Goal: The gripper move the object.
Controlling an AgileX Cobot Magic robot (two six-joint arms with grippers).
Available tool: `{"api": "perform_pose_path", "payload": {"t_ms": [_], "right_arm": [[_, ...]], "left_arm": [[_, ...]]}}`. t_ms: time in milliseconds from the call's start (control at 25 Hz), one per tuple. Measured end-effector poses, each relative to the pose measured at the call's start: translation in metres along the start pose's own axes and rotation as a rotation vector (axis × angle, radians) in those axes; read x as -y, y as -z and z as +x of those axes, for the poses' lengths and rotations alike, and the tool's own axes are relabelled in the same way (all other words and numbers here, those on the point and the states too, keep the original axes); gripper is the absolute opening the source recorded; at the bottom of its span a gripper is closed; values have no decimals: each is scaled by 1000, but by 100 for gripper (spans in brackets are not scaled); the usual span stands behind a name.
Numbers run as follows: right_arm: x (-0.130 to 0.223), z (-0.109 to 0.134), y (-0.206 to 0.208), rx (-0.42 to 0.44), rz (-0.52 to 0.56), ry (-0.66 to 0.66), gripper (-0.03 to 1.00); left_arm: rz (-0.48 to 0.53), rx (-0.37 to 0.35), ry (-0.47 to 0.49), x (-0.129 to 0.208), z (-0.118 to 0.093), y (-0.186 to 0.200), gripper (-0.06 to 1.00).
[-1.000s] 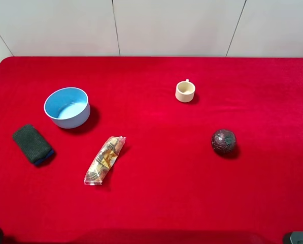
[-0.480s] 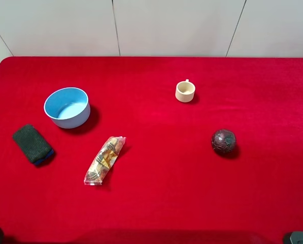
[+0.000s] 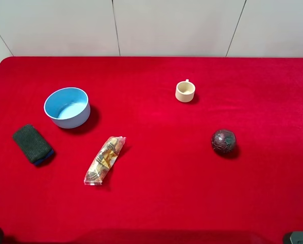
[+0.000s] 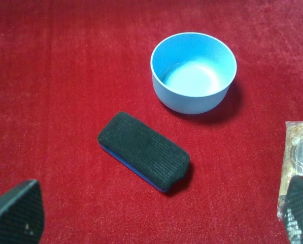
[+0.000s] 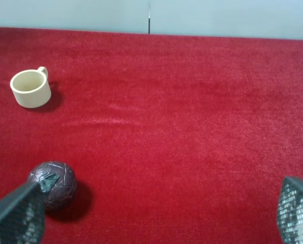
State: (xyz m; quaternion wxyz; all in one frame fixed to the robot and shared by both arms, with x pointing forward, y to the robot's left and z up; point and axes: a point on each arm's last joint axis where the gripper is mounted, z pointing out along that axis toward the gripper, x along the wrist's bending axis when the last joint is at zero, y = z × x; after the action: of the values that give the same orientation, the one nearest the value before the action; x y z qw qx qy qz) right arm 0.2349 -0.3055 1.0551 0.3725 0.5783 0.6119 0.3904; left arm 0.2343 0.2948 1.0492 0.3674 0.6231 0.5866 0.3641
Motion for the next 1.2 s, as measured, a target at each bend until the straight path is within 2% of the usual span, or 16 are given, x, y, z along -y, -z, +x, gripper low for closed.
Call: {"api": "perform_pose_path", "payload": {"t_ms": [680, 960, 1200], "right_arm": [[0, 2, 0, -19, 1, -11, 69], [0, 2, 0, 50, 1, -44, 69], [0, 2, 0, 52, 1, -47, 69]], "left_arm": [[0, 0, 0, 0, 0, 0, 93], [0, 0, 0, 0, 0, 0, 93], [0, 0, 0, 0, 0, 0, 93]]}}
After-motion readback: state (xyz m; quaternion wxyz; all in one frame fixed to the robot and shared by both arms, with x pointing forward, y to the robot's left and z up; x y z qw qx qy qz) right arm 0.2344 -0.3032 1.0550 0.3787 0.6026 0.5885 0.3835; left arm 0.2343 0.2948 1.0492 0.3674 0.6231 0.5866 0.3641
